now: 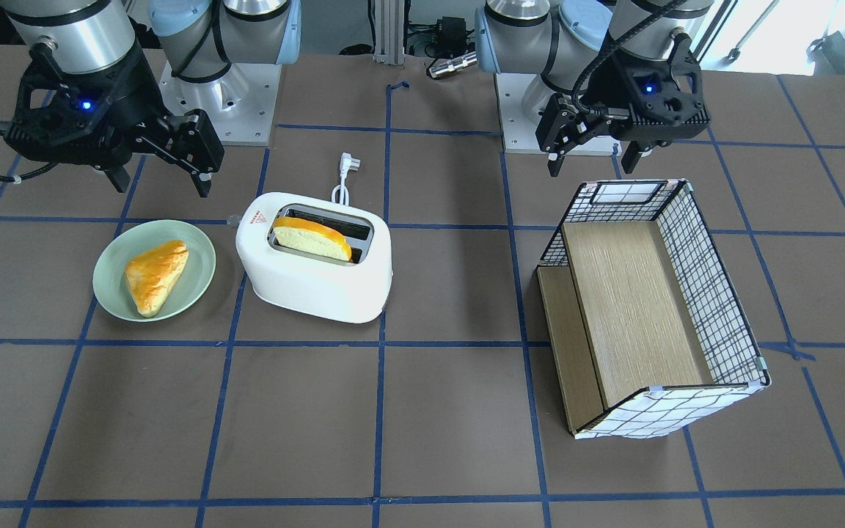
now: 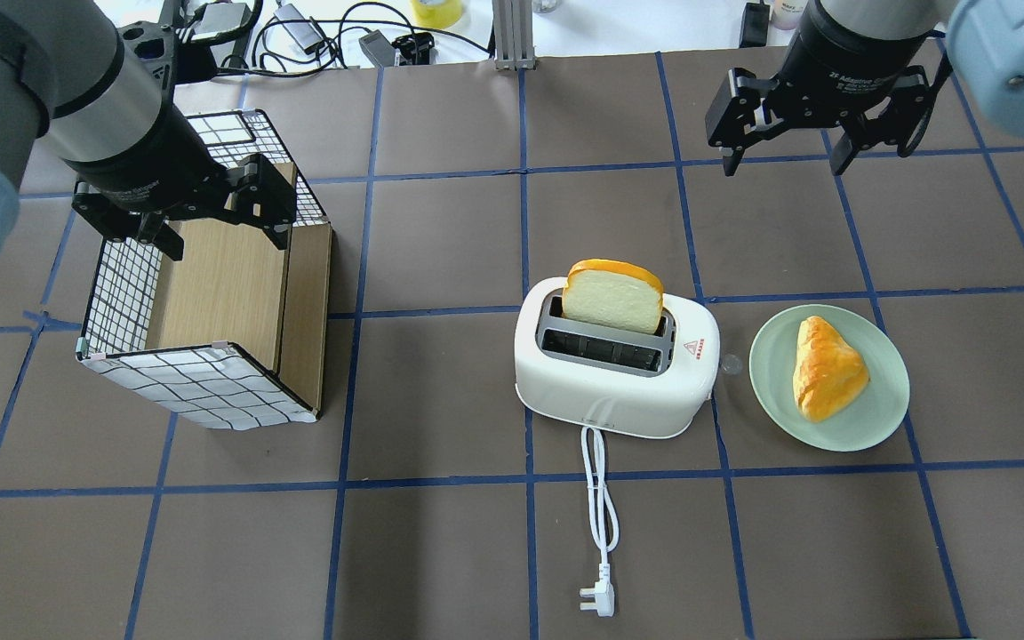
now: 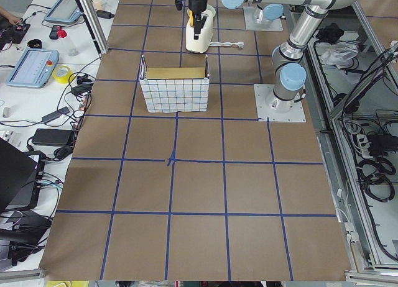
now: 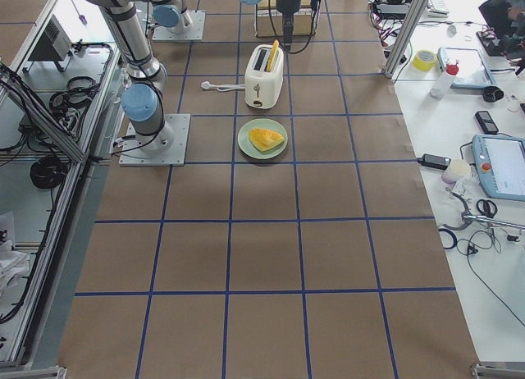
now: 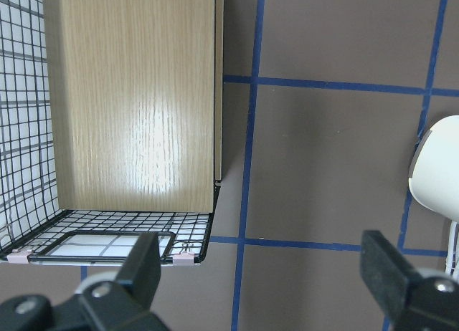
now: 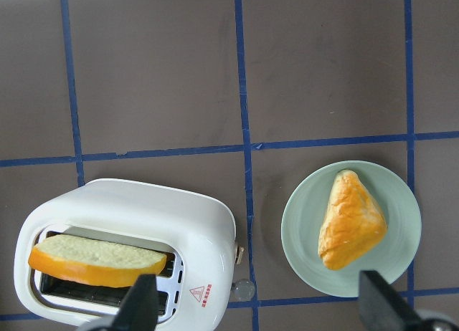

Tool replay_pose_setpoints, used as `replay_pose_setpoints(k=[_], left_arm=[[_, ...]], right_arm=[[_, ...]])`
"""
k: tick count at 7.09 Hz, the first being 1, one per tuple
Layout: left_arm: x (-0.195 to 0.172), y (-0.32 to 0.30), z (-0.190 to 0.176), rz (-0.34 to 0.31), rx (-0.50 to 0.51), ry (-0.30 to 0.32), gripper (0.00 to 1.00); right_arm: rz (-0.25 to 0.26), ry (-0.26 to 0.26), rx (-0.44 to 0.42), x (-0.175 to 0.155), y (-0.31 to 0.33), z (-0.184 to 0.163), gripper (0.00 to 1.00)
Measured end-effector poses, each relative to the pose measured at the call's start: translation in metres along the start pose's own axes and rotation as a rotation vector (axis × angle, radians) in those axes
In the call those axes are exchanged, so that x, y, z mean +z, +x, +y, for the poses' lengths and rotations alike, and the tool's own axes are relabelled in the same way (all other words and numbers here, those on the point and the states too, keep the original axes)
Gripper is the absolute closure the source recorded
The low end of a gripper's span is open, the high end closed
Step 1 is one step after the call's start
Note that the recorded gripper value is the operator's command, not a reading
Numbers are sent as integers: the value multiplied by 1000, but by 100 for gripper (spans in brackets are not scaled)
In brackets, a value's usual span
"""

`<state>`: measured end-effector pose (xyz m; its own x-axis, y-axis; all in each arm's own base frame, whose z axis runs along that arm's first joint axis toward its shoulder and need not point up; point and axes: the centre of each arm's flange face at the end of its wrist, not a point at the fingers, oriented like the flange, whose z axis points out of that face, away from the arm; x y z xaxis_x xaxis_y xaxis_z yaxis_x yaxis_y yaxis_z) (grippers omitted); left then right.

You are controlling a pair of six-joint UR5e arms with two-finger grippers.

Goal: Press toaster with right arm
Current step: 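Move the right gripper down toward the toaster's side lever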

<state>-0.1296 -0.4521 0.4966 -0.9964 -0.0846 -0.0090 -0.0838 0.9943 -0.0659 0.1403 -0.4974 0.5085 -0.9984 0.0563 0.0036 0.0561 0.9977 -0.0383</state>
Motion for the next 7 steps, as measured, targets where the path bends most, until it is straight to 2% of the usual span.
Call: replay_pose_setpoints(k=[3, 4, 6, 7], left_arm=[[0, 0, 0, 0, 0, 0, 0], [0, 0, 0, 0, 0, 0, 0], [0, 0, 0, 0, 0, 0, 0], [0, 0, 0, 0, 0, 0, 0]], right_arm=[[-4, -126, 21, 23, 3, 12, 100], [-38, -177, 40, 38, 9, 14, 100], [-175, -278, 41, 77, 41, 16, 100], [-289, -314, 43, 101, 62, 17, 100]])
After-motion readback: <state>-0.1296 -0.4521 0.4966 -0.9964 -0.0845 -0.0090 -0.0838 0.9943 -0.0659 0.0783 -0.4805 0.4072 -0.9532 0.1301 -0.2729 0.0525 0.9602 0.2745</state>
